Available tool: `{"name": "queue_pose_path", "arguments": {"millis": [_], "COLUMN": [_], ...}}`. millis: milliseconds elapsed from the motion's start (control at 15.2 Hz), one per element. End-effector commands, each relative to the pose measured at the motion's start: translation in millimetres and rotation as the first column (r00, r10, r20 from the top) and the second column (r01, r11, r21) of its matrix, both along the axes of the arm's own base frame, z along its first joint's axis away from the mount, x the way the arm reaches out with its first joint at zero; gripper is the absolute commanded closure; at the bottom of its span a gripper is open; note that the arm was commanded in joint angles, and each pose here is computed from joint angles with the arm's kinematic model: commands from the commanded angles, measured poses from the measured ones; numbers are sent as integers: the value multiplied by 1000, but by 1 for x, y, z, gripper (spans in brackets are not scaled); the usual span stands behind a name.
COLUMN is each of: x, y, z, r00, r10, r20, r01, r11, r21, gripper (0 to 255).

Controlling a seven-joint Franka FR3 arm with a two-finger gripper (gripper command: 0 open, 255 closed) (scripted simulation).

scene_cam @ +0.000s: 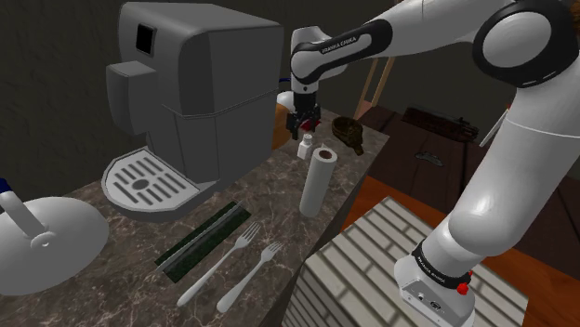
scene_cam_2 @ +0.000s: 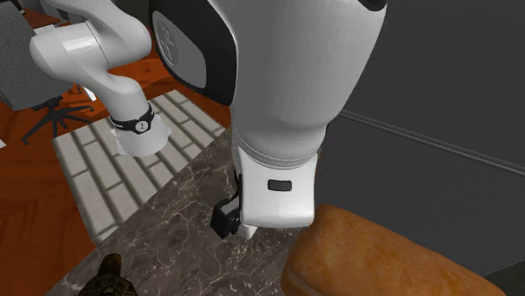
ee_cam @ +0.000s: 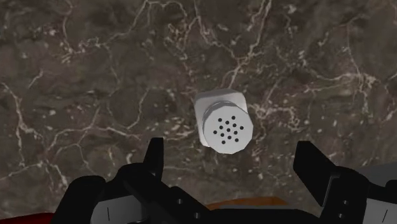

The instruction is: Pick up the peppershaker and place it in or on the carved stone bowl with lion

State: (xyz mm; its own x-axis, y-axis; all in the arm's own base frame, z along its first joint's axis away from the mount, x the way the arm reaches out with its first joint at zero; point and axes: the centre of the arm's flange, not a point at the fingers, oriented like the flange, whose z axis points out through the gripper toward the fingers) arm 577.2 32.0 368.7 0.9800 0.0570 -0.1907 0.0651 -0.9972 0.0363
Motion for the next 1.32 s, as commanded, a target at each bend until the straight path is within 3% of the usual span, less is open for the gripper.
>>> {"name": "queue_pose_path", "arguments": {"millis": [0,396,924,990,1254], "x": [5,0,0,0,0], "y": [0,-1,-1,-1,-1], "z": [-11,-40,-40,-40,-39], "r00": [1000,1000,1000,1000,1000], "r10": [-1,-1,-1,-1,-1], "r20": [0,0,0,0,0], "r01": [1,1,1,1,1], "r11": [1000,1000,1000,1000,1000], "r21": [-1,-1,-1,-1,-1], "gripper": [0,0,0,255,255]}}
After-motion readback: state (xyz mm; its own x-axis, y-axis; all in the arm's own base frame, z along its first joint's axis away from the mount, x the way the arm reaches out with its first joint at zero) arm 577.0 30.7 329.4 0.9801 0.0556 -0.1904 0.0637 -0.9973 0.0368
